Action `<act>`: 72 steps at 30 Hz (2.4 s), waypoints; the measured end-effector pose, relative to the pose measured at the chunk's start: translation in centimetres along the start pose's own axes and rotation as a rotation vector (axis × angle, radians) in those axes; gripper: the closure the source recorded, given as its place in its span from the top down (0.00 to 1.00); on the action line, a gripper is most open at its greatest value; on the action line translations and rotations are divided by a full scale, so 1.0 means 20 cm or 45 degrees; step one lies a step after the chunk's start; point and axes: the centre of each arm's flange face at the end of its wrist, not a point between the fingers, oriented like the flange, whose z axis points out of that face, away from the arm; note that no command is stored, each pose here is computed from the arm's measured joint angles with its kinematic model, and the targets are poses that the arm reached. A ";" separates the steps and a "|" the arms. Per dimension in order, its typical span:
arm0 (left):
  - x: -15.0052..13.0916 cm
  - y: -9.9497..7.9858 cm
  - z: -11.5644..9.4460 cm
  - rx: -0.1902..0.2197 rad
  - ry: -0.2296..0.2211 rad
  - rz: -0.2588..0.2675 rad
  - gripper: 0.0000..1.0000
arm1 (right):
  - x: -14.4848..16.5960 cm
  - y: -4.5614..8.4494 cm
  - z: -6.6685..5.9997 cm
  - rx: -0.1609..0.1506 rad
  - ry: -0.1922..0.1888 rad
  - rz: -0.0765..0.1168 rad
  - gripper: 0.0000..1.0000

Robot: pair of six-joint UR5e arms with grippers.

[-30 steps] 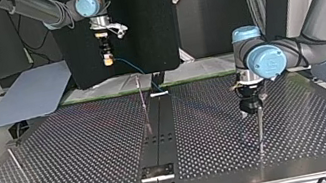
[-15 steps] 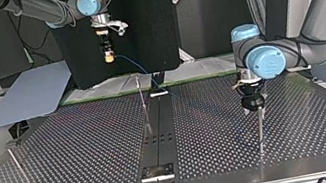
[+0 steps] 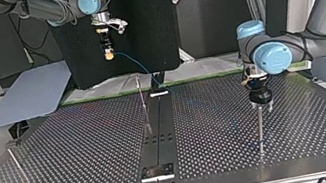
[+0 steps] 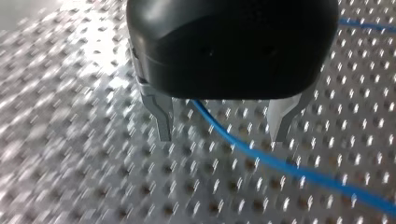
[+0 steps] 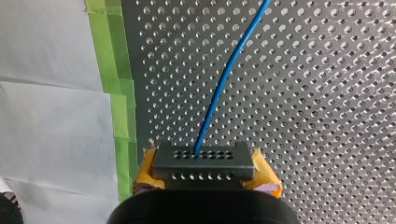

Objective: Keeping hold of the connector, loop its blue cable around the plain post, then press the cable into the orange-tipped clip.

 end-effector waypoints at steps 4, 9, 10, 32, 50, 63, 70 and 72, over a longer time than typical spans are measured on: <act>-0.04 0.07 0.03 -0.011 -0.042 -0.049 1.00 | 0.00 0.00 0.00 0.000 0.001 0.000 0.00; -0.08 0.11 0.05 -0.028 -0.082 -0.061 1.00 | 0.00 0.00 0.00 0.001 0.003 0.000 0.00; -0.09 0.12 0.05 -0.037 -0.091 -0.059 1.00 | 0.00 0.00 0.01 0.001 0.004 0.000 0.00; -0.05 0.07 0.02 0.024 -0.024 -0.046 1.00 | 0.01 0.00 0.03 -0.001 0.004 0.003 0.00; -0.12 0.03 -0.27 0.127 0.101 -0.102 1.00 | 0.01 0.00 0.04 -0.001 0.008 0.005 0.00; -0.17 -0.04 -0.50 0.233 0.171 -0.070 1.00 | 0.02 -0.01 0.04 -0.001 0.010 0.005 0.00; -0.21 -0.09 -0.62 0.260 0.195 -0.061 1.00 | 0.02 -0.01 0.05 -0.001 0.011 0.004 0.00; -0.26 -0.14 -0.64 0.283 0.185 -0.041 1.00 | 0.02 -0.01 0.05 0.000 0.012 0.004 0.00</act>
